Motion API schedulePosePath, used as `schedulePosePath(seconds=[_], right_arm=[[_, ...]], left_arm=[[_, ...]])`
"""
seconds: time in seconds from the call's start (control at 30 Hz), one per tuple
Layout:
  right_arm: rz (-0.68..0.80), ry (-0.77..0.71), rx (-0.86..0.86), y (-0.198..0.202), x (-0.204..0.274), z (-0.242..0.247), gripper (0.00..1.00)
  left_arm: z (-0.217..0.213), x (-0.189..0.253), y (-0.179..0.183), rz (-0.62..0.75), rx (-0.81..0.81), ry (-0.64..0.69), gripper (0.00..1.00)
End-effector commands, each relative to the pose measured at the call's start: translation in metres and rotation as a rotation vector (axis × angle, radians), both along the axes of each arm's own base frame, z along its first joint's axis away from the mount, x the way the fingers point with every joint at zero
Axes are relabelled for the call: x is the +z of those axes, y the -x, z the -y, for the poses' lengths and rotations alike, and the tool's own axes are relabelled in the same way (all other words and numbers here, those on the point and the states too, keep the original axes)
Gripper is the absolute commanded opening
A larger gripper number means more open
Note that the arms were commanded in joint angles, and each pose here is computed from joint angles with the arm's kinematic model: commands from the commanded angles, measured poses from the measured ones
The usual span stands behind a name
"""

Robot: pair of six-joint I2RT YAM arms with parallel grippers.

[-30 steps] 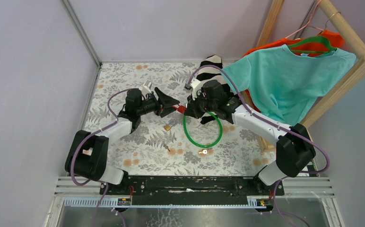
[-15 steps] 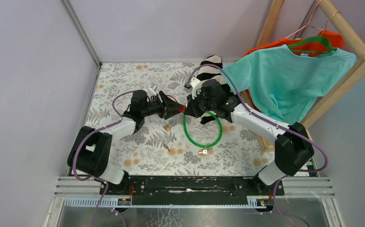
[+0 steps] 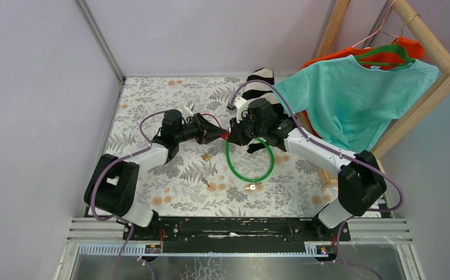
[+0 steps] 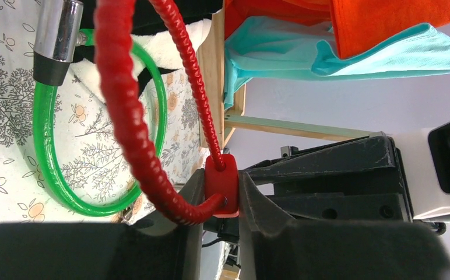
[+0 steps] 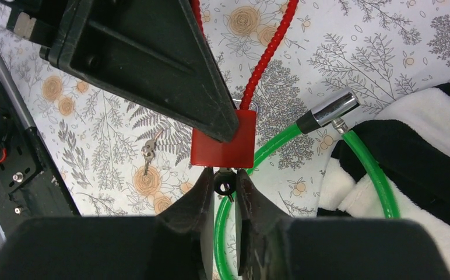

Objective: Lock with the key
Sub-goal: Place the lock at the center of the board.

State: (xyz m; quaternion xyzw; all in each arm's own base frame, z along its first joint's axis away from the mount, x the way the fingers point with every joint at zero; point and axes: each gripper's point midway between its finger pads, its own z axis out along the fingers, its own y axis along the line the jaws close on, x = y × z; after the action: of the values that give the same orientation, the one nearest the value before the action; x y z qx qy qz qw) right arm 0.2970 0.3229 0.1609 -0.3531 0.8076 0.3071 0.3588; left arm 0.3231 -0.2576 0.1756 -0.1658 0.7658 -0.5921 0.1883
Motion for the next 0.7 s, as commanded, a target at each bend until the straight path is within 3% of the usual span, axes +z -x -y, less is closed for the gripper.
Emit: schedulePosePath(seconds=[0.0, 0.13, 0.27, 0.43, 0.67], right_arm=[[0.072, -0.071, 0.081, 0.006, 0.024, -0.011, 0.27], [0.06, -0.116, 0.131, 0.015, 0.033, -0.007, 0.49], [0.023, -0.192, 0.155, 0.018, 0.045, 0.0, 0.62], [-0.029, -0.268, 0.146, 0.013, 0.054, 0.008, 0.63], [-0.075, -0.298, 0.165, 0.014, 0.053, 0.009, 0.54]], left_arm=[[0.004, 0.023, -0.002, 0.113, -0.023, 0.02, 0.0], [0.005, 0.031, 0.002, 0.165, -0.052, 0.014, 0.0], [0.007, 0.04, 0.009, 0.213, -0.095, 0.032, 0.0], [0.01, 0.048, 0.015, 0.229, -0.138, 0.06, 0.0], [0.011, 0.053, 0.017, 0.229, -0.151, 0.074, 0.0]])
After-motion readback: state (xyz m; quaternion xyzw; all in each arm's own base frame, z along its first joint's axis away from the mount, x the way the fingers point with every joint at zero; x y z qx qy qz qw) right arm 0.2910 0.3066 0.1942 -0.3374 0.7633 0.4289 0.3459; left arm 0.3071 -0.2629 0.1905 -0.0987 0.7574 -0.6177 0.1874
